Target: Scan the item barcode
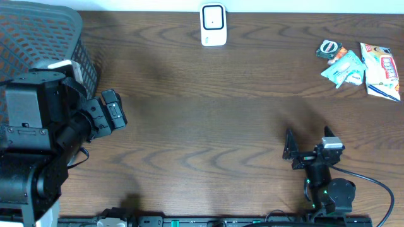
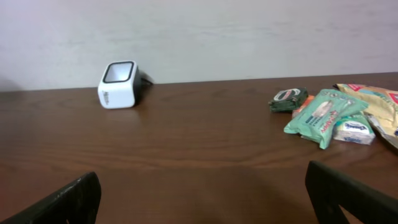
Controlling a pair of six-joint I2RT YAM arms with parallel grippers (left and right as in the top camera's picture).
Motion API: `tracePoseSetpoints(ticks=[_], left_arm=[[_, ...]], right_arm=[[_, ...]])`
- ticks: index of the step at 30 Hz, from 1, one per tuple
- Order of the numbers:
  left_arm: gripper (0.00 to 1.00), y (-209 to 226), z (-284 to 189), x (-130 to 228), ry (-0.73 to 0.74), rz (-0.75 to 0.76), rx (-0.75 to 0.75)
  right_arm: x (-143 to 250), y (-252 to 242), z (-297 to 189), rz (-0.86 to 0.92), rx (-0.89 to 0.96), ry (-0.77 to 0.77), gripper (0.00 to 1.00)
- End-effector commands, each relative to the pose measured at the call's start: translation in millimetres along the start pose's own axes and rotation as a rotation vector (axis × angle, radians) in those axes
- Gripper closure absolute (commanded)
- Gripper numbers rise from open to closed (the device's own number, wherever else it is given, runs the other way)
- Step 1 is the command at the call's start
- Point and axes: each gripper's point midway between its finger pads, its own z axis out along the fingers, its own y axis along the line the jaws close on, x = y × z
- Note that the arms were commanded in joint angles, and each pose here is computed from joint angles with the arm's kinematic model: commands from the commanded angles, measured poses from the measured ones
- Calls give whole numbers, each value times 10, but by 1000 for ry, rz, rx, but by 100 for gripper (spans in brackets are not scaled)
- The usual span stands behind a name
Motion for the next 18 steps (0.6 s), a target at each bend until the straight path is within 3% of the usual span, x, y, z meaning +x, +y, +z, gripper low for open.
tracePoseSetpoints(ticks=[1,18], left_arm=[[2,13,-23,-12,-8,0,-5],[2,13,-23,-12,-8,0,-5]], right_arm=[[17,9,-1,-20,2,3,1],[10,12,-1,-46,0,0,1]])
